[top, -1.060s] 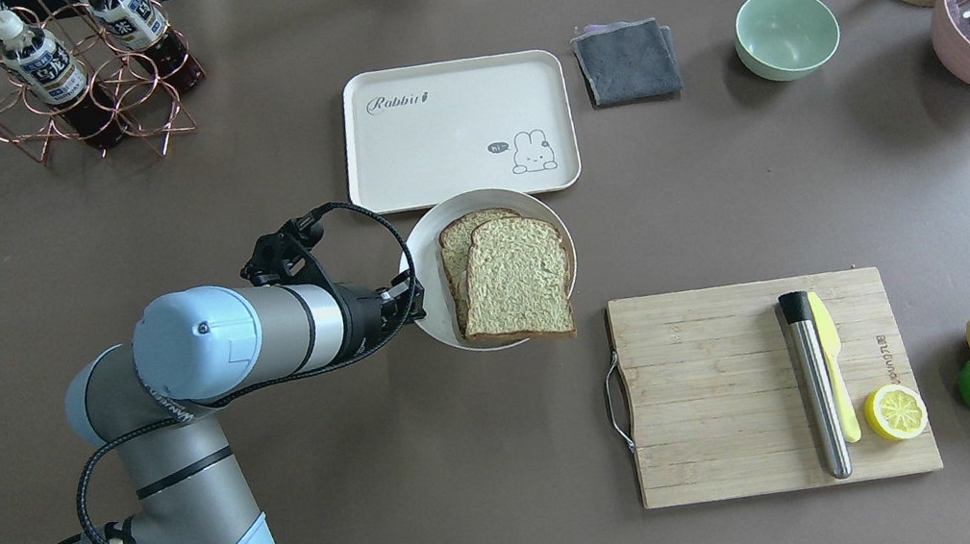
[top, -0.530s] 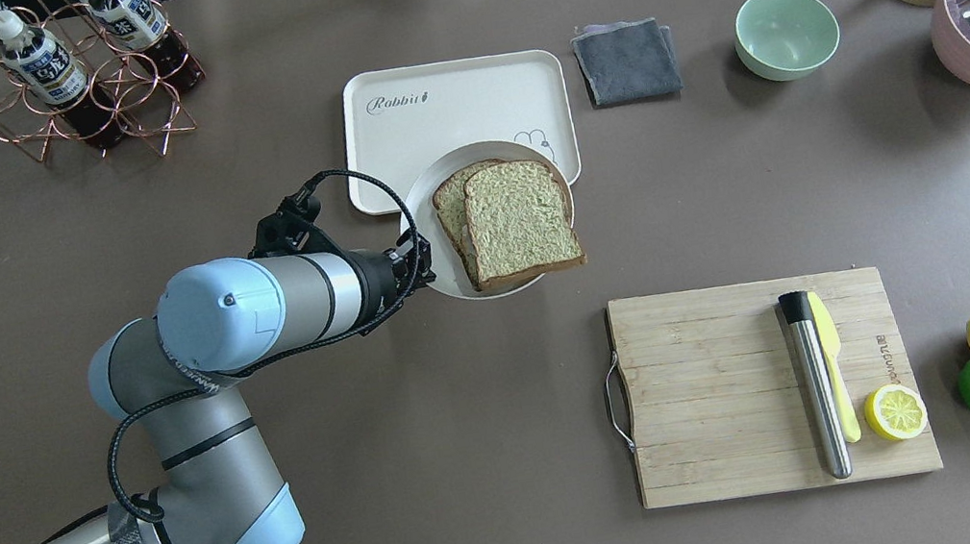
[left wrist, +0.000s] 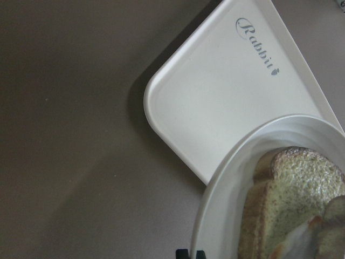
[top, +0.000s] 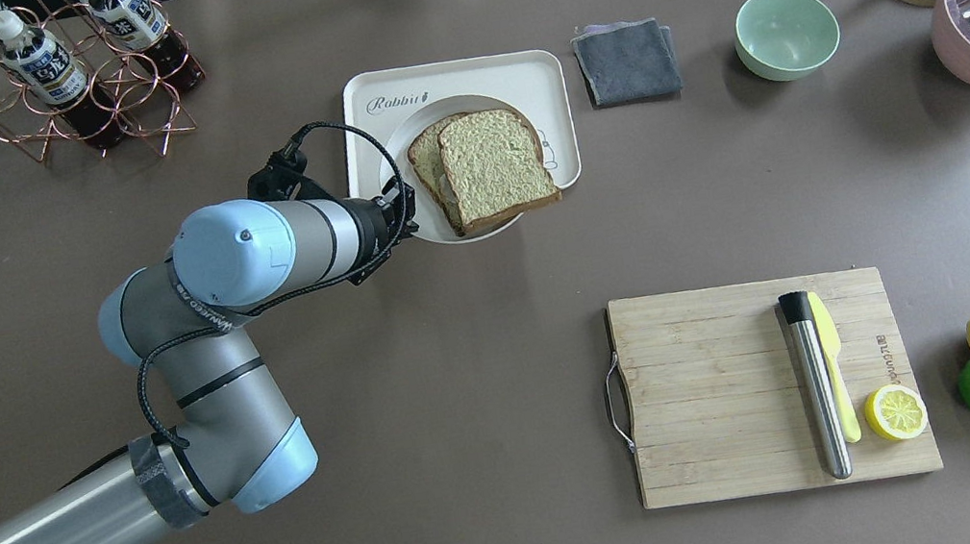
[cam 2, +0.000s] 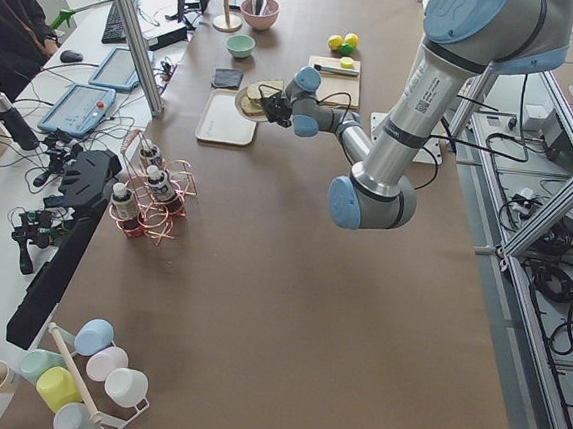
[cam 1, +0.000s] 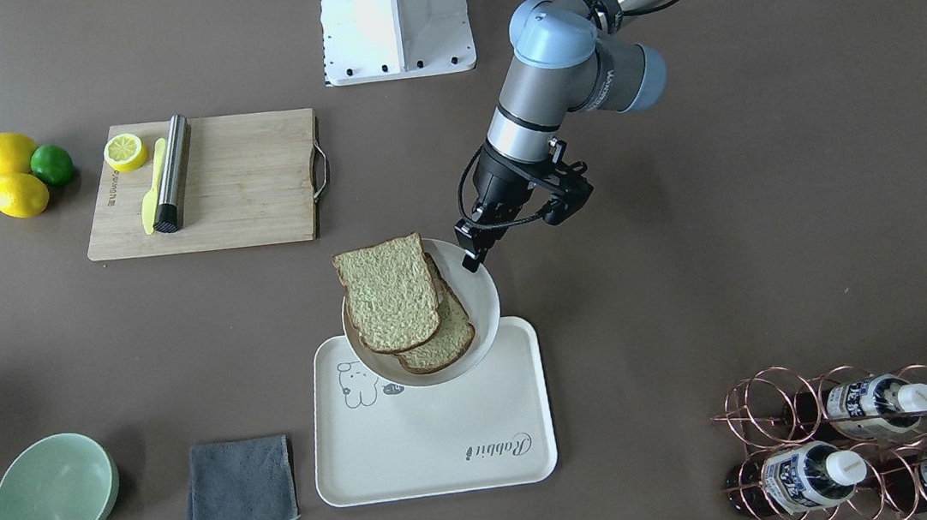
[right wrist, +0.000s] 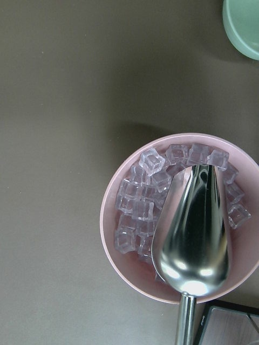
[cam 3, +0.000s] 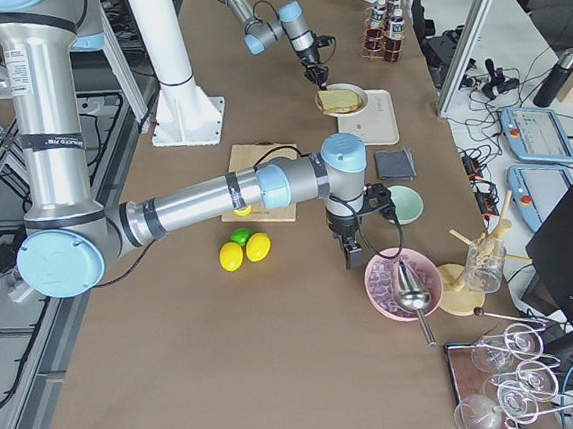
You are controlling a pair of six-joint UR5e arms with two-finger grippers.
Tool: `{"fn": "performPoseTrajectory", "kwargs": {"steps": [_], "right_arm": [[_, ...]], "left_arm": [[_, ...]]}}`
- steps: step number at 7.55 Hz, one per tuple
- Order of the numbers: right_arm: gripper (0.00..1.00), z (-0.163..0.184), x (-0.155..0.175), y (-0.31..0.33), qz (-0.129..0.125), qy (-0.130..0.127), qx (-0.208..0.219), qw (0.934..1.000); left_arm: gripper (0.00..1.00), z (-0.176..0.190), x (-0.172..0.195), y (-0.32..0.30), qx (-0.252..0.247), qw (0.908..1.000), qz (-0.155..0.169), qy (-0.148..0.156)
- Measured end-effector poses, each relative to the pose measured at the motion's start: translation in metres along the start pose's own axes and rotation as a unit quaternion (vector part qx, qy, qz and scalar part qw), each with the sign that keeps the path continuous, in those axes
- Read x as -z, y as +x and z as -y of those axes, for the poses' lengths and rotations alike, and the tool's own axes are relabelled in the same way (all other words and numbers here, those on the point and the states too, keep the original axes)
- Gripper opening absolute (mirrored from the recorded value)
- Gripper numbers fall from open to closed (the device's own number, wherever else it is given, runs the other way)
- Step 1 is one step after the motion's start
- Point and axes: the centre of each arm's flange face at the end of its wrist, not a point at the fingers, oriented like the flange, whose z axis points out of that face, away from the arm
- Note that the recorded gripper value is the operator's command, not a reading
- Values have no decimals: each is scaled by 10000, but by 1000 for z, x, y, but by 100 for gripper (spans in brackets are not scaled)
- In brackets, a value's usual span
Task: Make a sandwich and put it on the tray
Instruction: 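Slide the plate with the left gripper onto the white tray, then release the plate and lift the left gripper away from the tray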
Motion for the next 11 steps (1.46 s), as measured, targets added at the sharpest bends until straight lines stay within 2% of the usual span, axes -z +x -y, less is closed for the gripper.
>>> {"fn": "performPoseTrajectory", "kwargs": {"steps": [3, 5, 9, 11], "right_arm": [[100, 2, -1, 1, 3, -15, -20, 10000], [100, 1, -5, 1, 126, -54, -49, 9999], [100, 3, -6, 0, 188, -57, -59, 9998], [100, 2, -6, 1, 195, -63, -64, 9998]], "left_arm": [[0, 30, -25, 35, 100, 9995, 48, 307], [0, 43, -44, 54, 130, 9988, 127, 455], [0, 52, -67, 56, 152, 9979, 274, 569], [0, 53, -72, 55, 141, 9982, 193, 553]]}}
